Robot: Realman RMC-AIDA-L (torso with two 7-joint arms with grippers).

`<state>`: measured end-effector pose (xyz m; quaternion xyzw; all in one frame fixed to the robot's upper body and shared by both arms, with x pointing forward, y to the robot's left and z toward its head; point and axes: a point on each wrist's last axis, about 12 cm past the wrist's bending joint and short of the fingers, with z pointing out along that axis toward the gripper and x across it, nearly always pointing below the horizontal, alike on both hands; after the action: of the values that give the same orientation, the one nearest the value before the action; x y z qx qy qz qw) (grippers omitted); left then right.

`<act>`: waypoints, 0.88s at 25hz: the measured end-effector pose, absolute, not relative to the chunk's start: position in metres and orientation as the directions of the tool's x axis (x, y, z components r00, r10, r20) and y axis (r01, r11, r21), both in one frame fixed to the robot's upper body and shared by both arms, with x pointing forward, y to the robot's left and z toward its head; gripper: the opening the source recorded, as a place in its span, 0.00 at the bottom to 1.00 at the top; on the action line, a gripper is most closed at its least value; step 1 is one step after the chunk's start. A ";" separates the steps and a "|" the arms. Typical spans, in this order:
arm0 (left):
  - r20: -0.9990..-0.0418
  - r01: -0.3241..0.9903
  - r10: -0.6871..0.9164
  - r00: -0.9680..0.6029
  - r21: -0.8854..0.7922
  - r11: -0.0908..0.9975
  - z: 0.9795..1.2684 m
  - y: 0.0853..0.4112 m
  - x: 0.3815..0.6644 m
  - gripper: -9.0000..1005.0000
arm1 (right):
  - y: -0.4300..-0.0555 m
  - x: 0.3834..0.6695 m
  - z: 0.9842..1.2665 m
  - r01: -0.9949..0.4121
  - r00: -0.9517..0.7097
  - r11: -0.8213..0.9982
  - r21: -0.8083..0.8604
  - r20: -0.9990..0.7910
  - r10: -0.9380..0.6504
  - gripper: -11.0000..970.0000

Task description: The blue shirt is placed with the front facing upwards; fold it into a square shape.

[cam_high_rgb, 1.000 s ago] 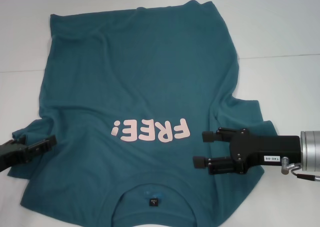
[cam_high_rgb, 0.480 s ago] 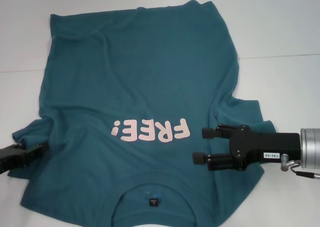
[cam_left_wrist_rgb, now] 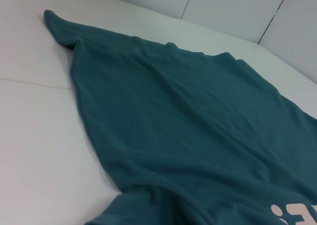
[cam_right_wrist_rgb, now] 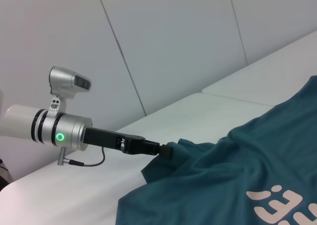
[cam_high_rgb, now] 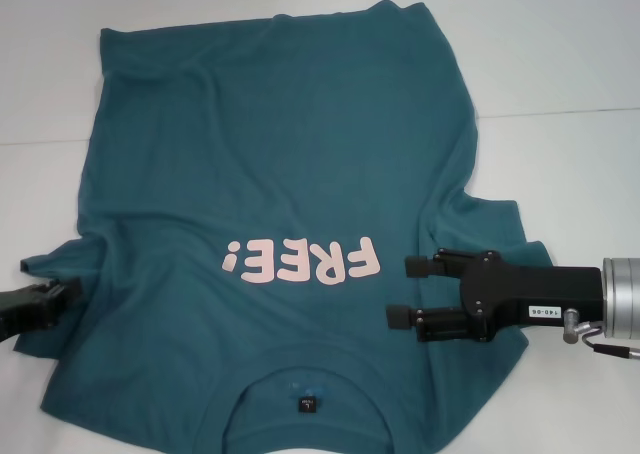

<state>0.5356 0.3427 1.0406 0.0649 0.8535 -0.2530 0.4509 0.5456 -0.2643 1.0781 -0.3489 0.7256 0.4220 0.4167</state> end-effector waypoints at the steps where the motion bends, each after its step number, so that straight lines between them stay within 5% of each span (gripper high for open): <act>1: -0.803 0.340 -0.117 -0.585 -0.373 0.863 1.041 0.342 0.536 0.23 | -0.264 0.545 1.078 -0.858 -0.409 0.401 0.322 -0.899 -0.155 0.97; 4: -0.802 0.343 -0.114 -0.586 -0.373 0.862 1.041 0.341 0.537 0.09 | -0.264 0.545 1.078 -0.857 -0.410 0.402 0.321 -0.899 -0.155 0.97; 22: -0.809 0.321 -0.122 -0.576 -0.360 0.876 1.045 0.349 0.539 0.03 | -0.264 0.545 1.077 -0.856 -0.411 0.404 0.322 -0.899 -0.154 0.97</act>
<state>0.5393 0.3486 1.0449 0.0581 0.8539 -0.2422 0.4569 0.5455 -0.2635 1.0772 -0.3473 0.7268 0.4210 0.4170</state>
